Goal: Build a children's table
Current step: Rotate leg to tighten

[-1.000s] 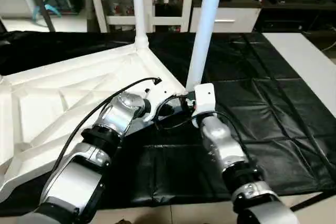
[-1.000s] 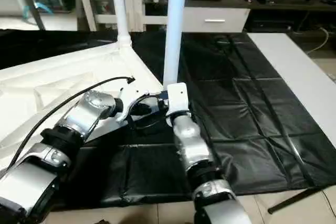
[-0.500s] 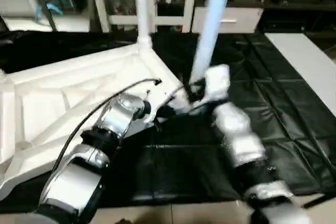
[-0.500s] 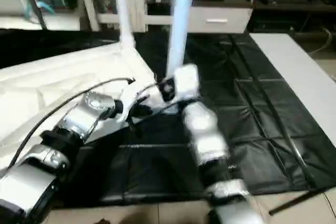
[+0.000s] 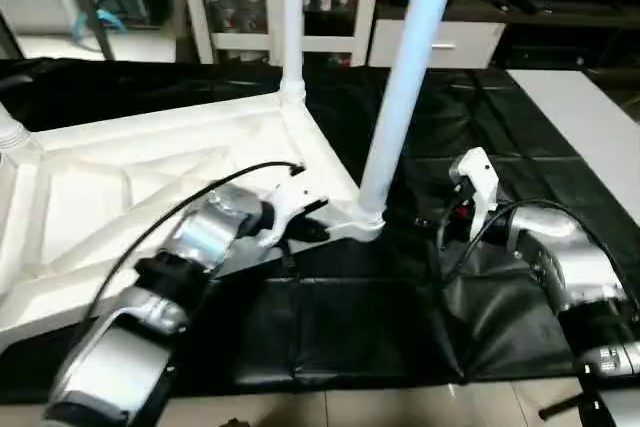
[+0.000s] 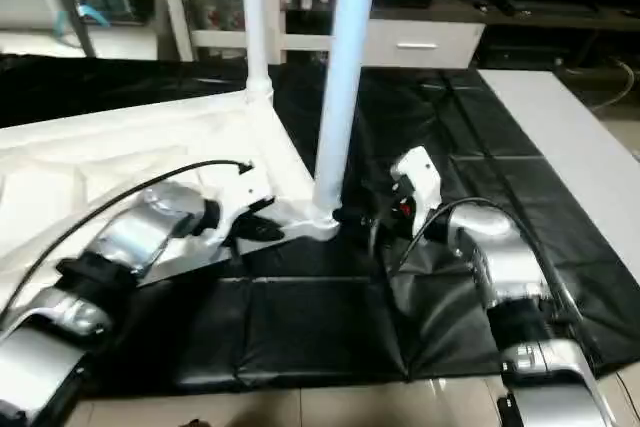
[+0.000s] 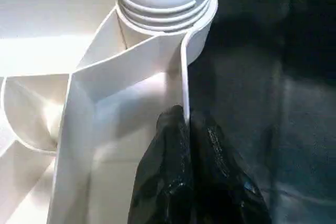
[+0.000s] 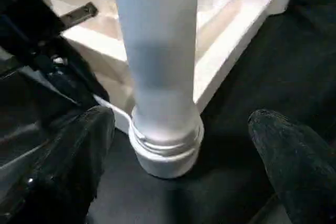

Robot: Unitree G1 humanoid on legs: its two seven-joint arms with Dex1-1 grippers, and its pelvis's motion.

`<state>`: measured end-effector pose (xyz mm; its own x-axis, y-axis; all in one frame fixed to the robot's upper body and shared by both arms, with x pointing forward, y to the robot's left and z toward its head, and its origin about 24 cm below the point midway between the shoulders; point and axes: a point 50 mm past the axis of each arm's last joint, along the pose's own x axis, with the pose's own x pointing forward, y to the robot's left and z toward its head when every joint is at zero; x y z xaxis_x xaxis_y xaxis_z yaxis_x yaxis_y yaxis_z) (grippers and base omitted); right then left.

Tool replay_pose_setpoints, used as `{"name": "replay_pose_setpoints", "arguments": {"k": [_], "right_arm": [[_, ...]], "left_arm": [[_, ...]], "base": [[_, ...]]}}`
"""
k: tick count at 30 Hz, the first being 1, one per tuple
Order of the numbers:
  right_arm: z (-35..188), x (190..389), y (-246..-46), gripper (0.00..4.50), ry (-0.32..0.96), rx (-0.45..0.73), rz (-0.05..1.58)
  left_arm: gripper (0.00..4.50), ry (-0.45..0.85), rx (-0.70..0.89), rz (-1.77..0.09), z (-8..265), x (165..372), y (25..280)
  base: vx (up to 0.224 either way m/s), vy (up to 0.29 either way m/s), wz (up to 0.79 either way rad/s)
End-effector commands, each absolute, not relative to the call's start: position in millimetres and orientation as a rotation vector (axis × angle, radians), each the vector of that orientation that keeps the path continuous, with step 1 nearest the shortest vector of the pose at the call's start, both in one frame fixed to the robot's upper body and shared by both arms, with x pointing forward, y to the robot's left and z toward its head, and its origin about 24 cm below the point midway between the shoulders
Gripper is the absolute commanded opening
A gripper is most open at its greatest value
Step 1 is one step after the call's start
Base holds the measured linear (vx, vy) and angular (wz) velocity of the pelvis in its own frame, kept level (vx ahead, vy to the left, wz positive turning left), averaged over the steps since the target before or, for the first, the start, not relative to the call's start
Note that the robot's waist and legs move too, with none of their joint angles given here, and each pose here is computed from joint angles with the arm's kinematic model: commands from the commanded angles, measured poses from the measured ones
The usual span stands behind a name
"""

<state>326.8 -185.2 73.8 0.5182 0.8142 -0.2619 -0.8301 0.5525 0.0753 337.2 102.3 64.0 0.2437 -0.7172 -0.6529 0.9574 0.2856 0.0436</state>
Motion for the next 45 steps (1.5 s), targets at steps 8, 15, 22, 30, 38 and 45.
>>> {"name": "replay_pose_setpoints", "arguments": {"k": [8, 15, 22, 30, 38, 45], "right_arm": [[71, 323.8, -165.2, 4.40, 0.355, -0.140, 1.190], [65, 326.4, -158.9, 4.40, 0.394, -0.202, 1.239], [61, 328.0, -159.4, 3.81, 0.416, -0.259, 1.238], [58, 329.4, -156.6, 3.05, 0.410, -0.238, 1.246], [57, 329.7, -157.4, 2.68, 0.393, -0.203, 1.226], [49, 336.8, -149.1, 2.66, 0.319, -0.055, 1.020]], "left_arm": [[0.00, 0.733, 0.518, -1.409, 41, 308, 100], [0.00, 0.735, 0.518, -1.404, 43, 306, 101], [0.00, 0.737, 0.524, -1.400, 44, 306, 102], [0.00, 0.744, 0.526, -1.385, 44, 306, 104], [0.00, 0.742, 0.521, -1.381, 43, 306, 103], [0.00, 0.717, 0.483, -1.331, 43, 310, 100]], "base": [[0.000, 0.000, 0.00], [0.000, 0.000, 0.00], [0.000, 0.000, 0.00], [0.000, 0.000, 0.00], [0.000, 0.000, 0.00], [0.000, 0.000, 0.00]]}}
